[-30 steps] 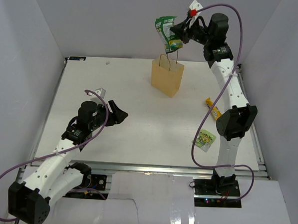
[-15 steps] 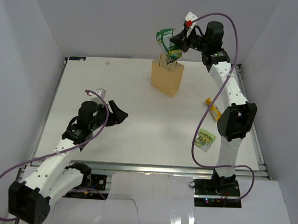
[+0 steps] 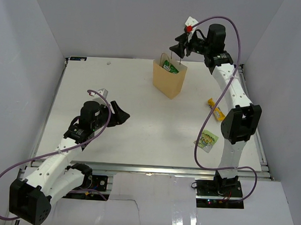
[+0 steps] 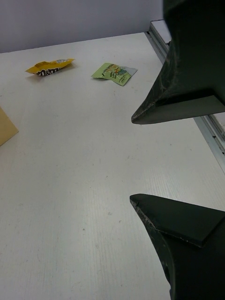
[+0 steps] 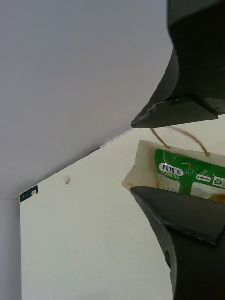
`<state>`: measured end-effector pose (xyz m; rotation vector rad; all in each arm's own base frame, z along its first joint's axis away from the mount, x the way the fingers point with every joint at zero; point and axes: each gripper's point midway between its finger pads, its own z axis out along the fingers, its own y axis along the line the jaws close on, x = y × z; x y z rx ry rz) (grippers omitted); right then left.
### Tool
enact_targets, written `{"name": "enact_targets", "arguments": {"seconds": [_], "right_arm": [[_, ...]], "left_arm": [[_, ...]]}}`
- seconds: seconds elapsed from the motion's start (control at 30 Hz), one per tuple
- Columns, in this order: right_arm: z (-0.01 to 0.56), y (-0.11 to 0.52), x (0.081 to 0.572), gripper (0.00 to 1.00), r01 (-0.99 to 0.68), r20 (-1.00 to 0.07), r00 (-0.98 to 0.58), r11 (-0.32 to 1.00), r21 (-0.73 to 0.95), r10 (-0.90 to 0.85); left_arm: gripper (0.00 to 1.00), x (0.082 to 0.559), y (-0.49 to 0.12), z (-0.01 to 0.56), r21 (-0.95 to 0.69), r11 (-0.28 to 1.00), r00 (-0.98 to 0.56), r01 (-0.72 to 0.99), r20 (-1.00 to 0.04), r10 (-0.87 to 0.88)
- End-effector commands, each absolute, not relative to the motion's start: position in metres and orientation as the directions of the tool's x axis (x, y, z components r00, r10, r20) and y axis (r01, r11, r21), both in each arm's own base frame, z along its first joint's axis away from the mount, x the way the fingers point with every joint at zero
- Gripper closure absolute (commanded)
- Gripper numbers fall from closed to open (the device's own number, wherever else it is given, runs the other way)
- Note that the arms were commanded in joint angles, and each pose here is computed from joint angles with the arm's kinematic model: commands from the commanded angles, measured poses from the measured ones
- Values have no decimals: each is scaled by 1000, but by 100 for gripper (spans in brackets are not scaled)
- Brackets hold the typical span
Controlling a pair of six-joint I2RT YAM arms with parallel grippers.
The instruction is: Place the snacks into the paper bag
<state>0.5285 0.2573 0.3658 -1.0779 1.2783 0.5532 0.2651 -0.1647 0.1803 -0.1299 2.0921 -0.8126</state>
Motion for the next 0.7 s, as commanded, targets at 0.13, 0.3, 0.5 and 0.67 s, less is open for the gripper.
{"name": "enact_targets", "arguments": {"seconds": [0.13,0.3,0.5,0.67], "right_arm": [[423,216,491,39,-818,-952,241,488,-304,-189],[349,137,469,30,-796,-969,-77,600,-83,-236],[152,51,427,15,-608,-627,-612,794,-17,-482],[95,12,406,13,-607,-492,-664,790,-86,-563]], "left_arm": [[28,266,-166,188,-593,776,-605,216,-704,-370],[26,260,-161,184,-607,771,-596,194,-697,-398],[5,267,-152,180,-599,789,-569,136,-699,-433],[2,277,-157,182,-576,803,-583,153,-709,-398]]}}
